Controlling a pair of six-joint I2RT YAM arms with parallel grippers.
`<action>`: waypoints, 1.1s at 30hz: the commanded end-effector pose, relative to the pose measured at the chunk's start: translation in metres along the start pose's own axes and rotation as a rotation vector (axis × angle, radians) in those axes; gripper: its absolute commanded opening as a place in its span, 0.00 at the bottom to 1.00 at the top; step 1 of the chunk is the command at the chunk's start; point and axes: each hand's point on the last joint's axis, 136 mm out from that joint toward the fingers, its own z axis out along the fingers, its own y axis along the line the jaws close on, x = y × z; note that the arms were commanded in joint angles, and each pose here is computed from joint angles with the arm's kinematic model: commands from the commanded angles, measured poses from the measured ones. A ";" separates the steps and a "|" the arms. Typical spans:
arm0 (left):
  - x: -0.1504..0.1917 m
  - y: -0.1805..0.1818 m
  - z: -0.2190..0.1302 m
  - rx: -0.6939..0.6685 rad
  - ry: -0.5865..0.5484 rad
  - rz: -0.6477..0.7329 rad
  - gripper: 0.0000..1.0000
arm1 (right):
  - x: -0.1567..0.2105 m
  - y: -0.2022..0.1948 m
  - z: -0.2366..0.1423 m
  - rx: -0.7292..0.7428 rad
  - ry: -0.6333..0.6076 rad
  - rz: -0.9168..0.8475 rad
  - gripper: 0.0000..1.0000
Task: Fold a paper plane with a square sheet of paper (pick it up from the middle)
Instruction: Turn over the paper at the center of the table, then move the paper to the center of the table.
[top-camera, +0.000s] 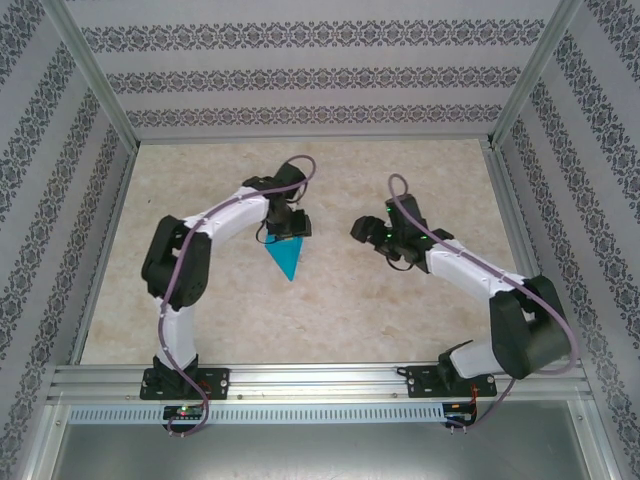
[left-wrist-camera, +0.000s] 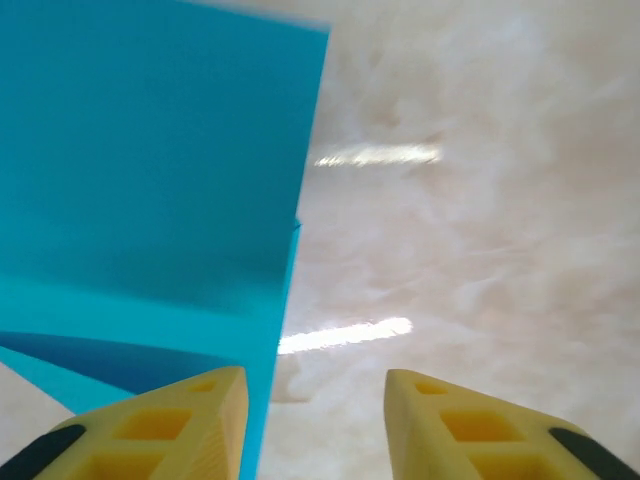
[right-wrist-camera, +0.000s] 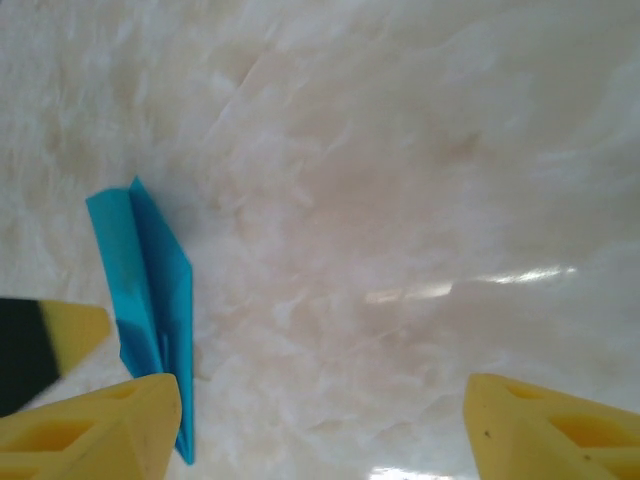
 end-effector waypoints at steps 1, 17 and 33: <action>-0.024 -0.013 -0.049 0.174 -0.113 -0.026 0.46 | 0.003 0.052 0.015 -0.091 -0.012 -0.055 0.65; -0.008 0.133 -0.084 -0.075 -0.258 -0.328 0.66 | 0.095 0.164 0.119 -0.154 0.292 -0.242 0.36; -0.008 0.140 -0.088 -0.108 -0.275 -0.283 0.86 | 0.120 0.073 0.131 0.030 0.587 -0.455 0.36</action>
